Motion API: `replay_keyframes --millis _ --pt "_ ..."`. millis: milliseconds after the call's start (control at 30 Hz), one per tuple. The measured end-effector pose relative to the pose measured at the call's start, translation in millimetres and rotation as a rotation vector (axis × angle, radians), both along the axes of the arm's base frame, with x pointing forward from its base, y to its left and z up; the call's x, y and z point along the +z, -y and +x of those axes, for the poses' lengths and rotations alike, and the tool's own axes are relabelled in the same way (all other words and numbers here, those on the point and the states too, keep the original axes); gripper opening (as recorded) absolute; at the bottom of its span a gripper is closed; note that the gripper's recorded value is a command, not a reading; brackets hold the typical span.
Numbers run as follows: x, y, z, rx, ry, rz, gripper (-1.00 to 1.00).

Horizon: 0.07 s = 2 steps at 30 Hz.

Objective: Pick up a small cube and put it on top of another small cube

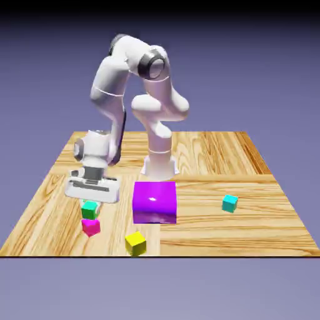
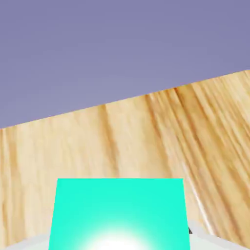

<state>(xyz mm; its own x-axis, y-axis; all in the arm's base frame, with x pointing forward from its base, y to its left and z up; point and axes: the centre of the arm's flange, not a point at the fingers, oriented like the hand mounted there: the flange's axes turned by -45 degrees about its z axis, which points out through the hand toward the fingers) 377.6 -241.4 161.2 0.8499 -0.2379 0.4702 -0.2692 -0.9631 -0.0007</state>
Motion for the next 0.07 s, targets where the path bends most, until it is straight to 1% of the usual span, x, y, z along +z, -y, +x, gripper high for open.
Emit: replay_keyframes --millis 67 --pt "0.0 0.1 0.0 0.000 0.000 -0.001 1.00"
